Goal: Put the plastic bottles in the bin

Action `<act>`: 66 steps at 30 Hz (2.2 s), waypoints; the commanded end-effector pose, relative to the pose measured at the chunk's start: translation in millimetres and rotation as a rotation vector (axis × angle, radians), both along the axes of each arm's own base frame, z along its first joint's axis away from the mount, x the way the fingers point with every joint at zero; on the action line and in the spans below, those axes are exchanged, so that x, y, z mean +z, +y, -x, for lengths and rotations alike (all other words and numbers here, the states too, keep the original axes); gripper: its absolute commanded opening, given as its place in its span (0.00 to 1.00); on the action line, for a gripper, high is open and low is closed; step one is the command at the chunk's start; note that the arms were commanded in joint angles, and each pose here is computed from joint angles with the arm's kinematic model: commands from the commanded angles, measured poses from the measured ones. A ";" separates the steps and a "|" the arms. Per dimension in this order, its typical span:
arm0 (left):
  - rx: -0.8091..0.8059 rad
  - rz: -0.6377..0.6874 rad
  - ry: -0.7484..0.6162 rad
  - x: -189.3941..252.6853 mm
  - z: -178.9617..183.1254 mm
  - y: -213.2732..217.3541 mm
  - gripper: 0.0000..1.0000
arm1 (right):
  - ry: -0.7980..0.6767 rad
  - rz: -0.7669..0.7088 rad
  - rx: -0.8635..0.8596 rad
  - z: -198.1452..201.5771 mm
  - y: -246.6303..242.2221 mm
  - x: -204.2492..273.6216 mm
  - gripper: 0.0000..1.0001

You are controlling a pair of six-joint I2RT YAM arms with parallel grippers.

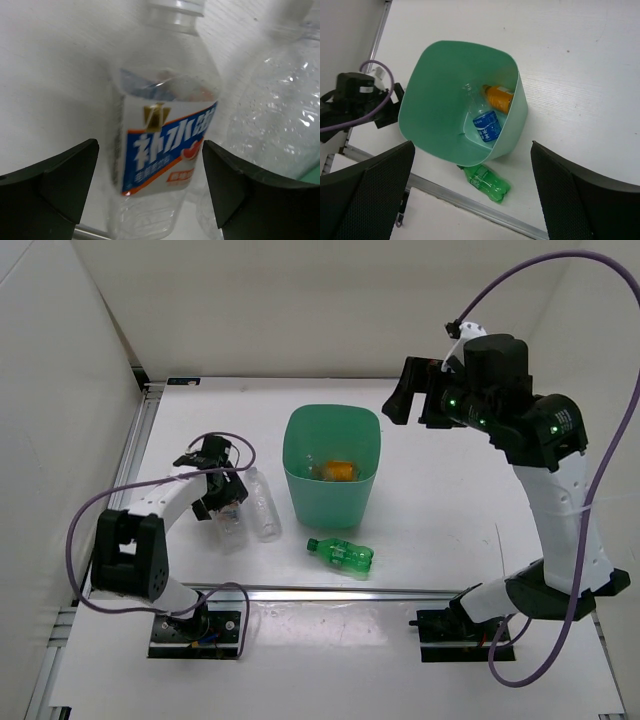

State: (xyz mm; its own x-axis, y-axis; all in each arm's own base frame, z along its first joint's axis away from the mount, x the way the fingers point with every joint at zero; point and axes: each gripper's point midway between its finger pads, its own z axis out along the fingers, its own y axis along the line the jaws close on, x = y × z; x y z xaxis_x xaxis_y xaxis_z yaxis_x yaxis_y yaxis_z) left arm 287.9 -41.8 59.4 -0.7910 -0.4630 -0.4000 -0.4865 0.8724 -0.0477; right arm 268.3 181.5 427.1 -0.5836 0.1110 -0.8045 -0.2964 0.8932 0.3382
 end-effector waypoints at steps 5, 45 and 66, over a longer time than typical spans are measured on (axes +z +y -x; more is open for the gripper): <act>0.030 -0.003 0.037 -18.8 -8.1 -0.2 0.66 | -0.058 0.009 0.022 15.1 -12.9 20.3 1.00; -0.501 0.367 -0.942 393.9 -64.4 -204.3 1.00 | 0.094 -0.033 -0.117 11.1 -59.1 -44.9 1.00; -0.102 0.194 -0.243 60.0 -51.5 -63.3 1.00 | 0.132 -0.021 -0.098 13.4 -56.9 -61.6 1.00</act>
